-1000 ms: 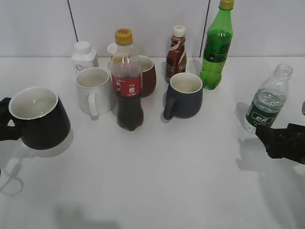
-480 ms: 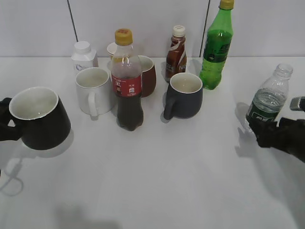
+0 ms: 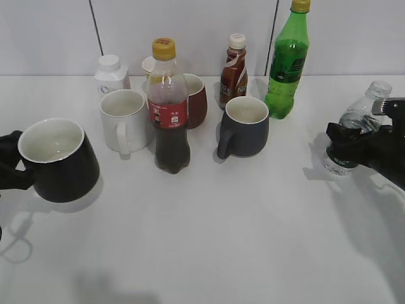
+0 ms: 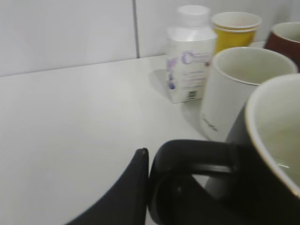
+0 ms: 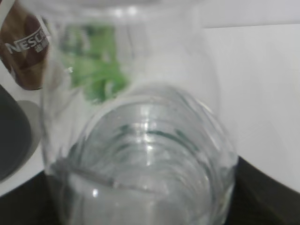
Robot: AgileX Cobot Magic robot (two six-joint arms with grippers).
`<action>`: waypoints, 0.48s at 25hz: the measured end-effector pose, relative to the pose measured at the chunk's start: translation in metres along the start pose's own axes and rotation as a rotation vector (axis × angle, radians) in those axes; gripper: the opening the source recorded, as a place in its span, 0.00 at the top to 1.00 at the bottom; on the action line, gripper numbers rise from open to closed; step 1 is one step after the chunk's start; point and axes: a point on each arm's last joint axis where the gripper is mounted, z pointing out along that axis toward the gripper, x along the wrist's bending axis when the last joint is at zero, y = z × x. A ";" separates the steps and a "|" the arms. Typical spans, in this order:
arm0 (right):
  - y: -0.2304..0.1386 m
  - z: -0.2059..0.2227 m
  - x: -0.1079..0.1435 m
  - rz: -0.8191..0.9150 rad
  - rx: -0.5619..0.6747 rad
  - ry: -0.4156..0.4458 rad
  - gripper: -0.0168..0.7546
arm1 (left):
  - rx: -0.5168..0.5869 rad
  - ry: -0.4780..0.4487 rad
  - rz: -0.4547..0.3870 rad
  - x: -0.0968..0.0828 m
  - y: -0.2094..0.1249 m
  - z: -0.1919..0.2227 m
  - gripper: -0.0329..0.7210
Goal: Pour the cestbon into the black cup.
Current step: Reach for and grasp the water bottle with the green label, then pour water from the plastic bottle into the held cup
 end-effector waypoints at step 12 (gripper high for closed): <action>0.035 -0.038 0.041 -0.260 0.116 0.129 0.33 | 0.058 -0.201 0.147 -0.050 0.060 0.008 0.88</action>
